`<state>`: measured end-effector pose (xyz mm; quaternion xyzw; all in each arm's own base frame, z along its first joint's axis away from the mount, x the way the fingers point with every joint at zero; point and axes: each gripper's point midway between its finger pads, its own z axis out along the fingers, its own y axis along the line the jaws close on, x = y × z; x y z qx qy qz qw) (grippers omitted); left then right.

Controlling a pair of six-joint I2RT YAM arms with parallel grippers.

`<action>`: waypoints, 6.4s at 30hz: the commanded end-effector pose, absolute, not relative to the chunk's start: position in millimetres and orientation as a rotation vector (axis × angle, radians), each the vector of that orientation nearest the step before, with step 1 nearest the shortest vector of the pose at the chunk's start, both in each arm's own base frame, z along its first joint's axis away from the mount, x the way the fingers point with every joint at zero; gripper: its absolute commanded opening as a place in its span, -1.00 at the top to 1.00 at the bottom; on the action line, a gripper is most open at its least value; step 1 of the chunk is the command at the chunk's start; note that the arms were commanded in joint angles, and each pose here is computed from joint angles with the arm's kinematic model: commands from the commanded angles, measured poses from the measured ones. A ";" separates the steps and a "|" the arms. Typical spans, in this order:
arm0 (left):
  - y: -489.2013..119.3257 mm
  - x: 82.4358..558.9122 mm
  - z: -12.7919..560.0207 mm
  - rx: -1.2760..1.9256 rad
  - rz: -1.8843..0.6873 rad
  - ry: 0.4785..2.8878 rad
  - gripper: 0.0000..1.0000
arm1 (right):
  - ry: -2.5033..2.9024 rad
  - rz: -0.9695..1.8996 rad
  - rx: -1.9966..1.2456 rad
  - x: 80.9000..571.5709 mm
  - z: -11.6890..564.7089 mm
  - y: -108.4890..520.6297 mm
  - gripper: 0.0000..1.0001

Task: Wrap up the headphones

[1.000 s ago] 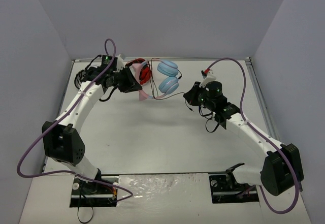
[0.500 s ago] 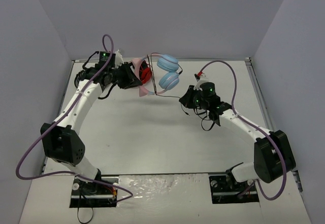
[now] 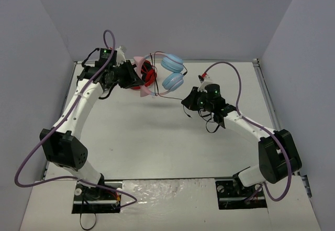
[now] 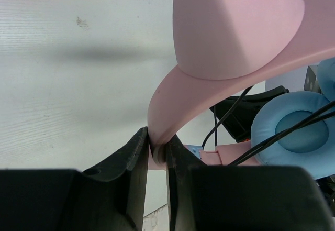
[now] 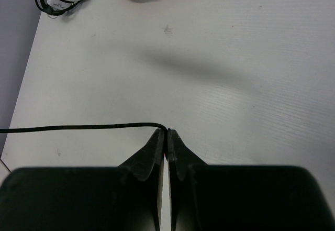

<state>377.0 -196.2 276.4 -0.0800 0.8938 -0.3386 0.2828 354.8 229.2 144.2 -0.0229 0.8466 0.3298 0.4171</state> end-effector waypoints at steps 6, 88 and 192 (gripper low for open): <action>-195.0 377.5 343.8 -0.123 -0.952 2.223 1.00 | 2.067 0.856 -0.065 369.8 149.1 235.4 1.00; -215.6 253.1 182.5 0.595 -0.587 2.813 1.00 | 2.059 0.872 -0.430 385.5 168.5 271.1 1.00; -193.0 266.7 111.1 1.086 0.407 2.915 1.00 | 2.272 0.316 -0.214 403.7 162.0 212.6 0.41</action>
